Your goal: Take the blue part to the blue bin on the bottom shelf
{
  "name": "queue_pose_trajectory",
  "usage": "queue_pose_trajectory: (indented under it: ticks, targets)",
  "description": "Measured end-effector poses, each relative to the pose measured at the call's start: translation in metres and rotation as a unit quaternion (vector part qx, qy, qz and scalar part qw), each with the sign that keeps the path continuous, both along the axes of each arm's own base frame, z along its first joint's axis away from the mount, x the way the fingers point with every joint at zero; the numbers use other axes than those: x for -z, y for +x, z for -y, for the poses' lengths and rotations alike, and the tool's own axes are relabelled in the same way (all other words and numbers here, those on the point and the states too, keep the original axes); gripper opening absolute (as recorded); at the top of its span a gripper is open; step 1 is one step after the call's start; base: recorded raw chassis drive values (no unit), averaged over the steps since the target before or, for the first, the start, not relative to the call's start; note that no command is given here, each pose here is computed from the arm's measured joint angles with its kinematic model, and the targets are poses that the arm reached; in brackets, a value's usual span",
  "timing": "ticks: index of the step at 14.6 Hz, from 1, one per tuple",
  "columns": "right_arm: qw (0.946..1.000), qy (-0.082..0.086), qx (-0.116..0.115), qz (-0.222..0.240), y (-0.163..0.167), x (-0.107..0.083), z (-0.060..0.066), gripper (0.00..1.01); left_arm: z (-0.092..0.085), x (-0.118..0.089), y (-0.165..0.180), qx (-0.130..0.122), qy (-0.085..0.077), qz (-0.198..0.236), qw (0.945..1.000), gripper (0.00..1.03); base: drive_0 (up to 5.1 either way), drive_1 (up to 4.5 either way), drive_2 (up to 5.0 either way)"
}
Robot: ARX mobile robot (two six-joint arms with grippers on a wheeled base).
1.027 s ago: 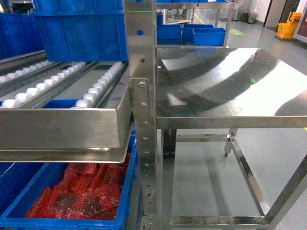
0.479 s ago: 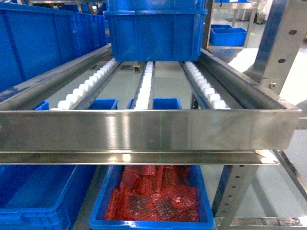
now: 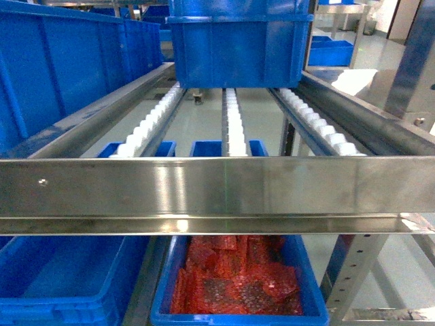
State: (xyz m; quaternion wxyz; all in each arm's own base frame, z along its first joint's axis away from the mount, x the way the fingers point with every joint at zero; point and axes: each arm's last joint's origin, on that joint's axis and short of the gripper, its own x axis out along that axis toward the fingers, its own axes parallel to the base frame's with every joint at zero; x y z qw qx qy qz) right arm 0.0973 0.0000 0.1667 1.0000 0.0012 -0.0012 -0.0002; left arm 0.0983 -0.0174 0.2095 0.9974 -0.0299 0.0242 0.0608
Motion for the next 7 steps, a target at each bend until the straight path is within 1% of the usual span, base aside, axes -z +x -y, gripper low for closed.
queue_pose_trajectory:
  ticks: [4,6,7]
  targets:
    - [1.0000,0.000,0.000,-0.001,0.0000,0.0001,0.0000,0.98,0.0000,0.0001,0.0000,0.000,0.000,0.000,1.0000,0.43,-5.0,2.34,2.3]
    - [1.0000,0.000,0.000,-0.001,0.0000,0.0001,0.0000,0.98,0.0000,0.0000,-0.0001,0.000,0.000,0.000,1.0000,0.43,-4.1,2.07,2.1]
    - [1.0000,0.000,-0.002,0.000,0.0000,0.0001,-0.0001,0.98,-0.0002,0.0000,-0.0002,-0.003,0.000,0.000,1.0000,0.43,0.0,0.00,0.0]
